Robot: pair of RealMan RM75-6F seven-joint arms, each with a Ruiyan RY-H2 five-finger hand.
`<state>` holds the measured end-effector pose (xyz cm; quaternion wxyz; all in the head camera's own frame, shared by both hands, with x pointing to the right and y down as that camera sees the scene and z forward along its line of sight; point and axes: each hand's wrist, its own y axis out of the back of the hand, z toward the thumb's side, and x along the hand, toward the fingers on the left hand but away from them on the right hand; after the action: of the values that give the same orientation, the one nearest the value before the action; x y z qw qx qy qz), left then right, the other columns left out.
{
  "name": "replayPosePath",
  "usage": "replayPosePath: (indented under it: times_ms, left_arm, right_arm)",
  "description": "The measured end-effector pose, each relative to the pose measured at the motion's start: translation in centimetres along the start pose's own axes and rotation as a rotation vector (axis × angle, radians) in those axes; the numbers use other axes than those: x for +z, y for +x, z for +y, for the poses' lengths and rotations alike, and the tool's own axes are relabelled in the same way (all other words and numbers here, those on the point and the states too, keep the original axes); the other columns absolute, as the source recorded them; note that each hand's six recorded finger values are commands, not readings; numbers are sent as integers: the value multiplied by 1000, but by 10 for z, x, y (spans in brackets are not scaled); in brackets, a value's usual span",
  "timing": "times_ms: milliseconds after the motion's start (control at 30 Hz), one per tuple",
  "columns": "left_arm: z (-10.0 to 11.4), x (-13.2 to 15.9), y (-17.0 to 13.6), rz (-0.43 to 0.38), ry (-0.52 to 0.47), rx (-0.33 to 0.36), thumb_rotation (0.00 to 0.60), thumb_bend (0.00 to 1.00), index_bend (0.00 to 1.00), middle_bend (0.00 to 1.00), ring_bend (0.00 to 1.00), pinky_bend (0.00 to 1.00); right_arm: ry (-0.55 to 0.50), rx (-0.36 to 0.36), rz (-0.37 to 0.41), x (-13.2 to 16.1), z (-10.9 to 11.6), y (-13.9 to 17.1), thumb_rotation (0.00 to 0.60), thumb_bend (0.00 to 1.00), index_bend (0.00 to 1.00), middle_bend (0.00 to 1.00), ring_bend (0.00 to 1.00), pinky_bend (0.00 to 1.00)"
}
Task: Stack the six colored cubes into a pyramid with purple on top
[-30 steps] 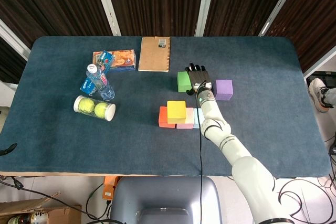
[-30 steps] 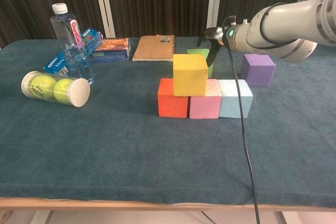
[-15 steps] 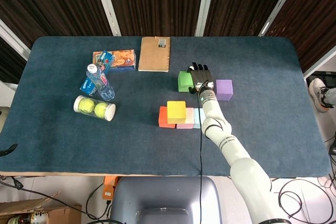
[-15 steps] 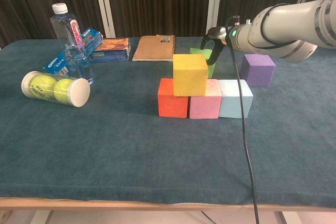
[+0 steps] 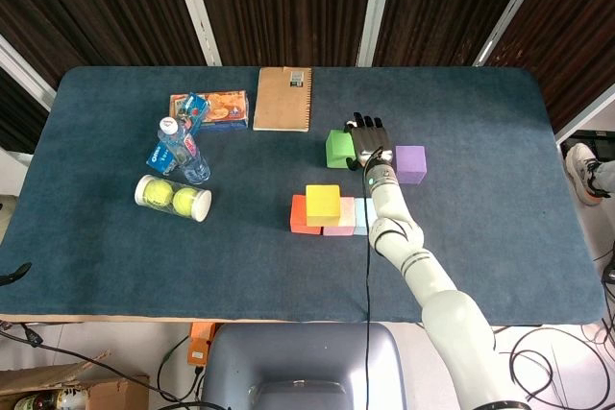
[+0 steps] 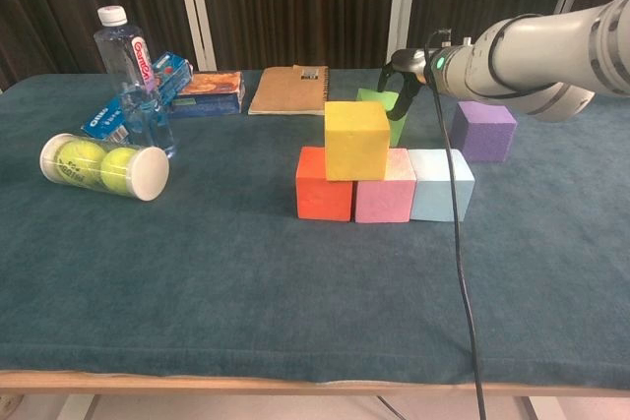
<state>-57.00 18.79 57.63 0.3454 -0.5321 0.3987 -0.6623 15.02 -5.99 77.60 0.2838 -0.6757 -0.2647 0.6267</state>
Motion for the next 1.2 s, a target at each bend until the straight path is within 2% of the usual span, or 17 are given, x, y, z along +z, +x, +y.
replayPosePath:
  times_ms: [433, 733, 900, 1067, 1200]
  left_arm:
    - [-3, 14, -3, -35, 8, 1, 506, 157, 130, 46, 0, 87]
    - [0, 23, -7, -47, 22, 7, 507, 157, 130, 46, 0, 87]
    - [1, 26, -6, -53, 27, 7, 507, 157, 130, 46, 0, 87]
    - [0, 28, -7, -56, 28, 5, 505, 157, 130, 46, 0, 87]
    - [-1, 30, -6, -56, 26, 0, 506, 157, 130, 46, 0, 87]
  right_arm:
    - [82, 60, 104, -12, -9, 15, 600, 327, 445, 0, 0, 0]
    - [87, 76, 190, -35, 2, 58, 600, 327, 439, 0, 0, 0]
    - [105, 73, 180, -69, 14, 90, 600, 327, 420, 0, 0, 0]
    - [66, 36, 158, -98, 28, 117, 600, 327, 409, 0, 0, 0]
    - [19, 13, 150, -107, 35, 121, 600, 315, 372, 0, 0, 0]
